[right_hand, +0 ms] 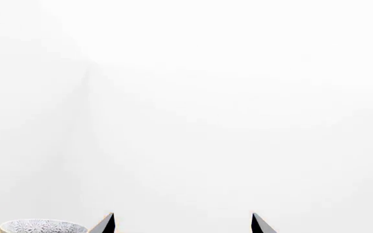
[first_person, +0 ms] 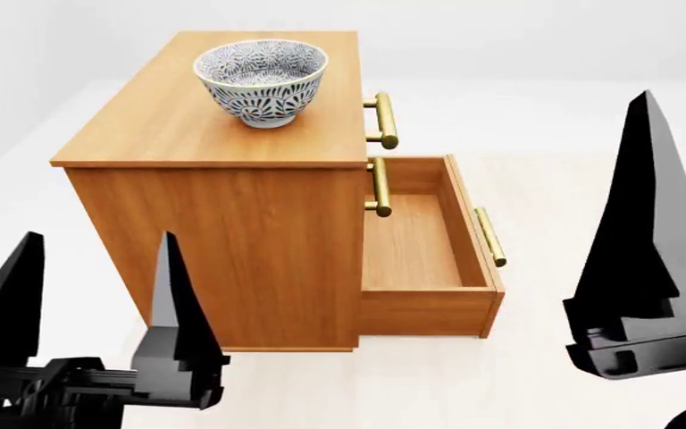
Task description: Put the bowl on top of the cabinet.
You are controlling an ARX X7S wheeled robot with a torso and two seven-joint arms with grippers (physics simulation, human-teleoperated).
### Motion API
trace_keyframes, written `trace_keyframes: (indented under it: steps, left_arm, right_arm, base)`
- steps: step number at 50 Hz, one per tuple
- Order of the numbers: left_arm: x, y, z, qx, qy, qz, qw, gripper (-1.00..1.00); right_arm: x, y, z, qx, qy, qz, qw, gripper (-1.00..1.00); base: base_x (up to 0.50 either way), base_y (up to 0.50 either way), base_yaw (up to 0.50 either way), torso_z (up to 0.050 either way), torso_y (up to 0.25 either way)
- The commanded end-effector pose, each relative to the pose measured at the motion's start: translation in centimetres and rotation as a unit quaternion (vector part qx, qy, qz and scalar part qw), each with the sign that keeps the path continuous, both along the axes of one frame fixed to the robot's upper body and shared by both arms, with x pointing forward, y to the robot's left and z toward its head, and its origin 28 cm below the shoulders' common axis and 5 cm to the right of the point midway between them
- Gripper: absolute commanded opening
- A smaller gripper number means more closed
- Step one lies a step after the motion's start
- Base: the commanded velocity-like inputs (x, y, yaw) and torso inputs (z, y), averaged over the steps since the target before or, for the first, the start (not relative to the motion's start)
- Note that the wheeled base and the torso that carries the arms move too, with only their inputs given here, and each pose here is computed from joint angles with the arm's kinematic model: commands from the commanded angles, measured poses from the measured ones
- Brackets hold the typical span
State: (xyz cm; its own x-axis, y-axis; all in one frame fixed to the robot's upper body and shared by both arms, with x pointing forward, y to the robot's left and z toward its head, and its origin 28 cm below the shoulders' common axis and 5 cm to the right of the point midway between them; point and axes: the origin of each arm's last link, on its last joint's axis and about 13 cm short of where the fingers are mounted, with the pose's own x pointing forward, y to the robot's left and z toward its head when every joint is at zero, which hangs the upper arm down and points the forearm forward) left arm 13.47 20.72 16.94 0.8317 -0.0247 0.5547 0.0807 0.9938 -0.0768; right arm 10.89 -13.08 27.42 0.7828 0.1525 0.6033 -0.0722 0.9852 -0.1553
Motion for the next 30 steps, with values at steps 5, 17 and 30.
trace_keyframes:
  steps: [5, 17, 30]
  left_arm:
    - [0.0, 0.0, 0.1, 0.000, -0.006, 0.001, 1.000, 1.00]
    - [-0.6, 0.0, 0.8, -0.001, -0.013, 0.002, 1.000, 1.00]
    - [-1.3, 0.1, 1.6, -0.003, -0.028, 0.005, 1.000, 1.00]
  right_arm:
    - [-0.9, -1.0, -0.2, 0.007, -0.040, 0.000, 0.999, 1.00]
    - [-1.5, -1.6, -0.3, 0.007, -0.062, -0.004, 0.998, 1.00]
    - [-2.1, -2.2, -0.3, -0.001, -0.093, -0.005, 0.996, 1.00]
  base:
    - [0.00, 0.00, 0.00, 0.000, 0.000]
    - [0.00, 0.00, 0.00, 0.000, 0.000]
    - [0.00, 0.00, 0.00, 0.000, 0.000]
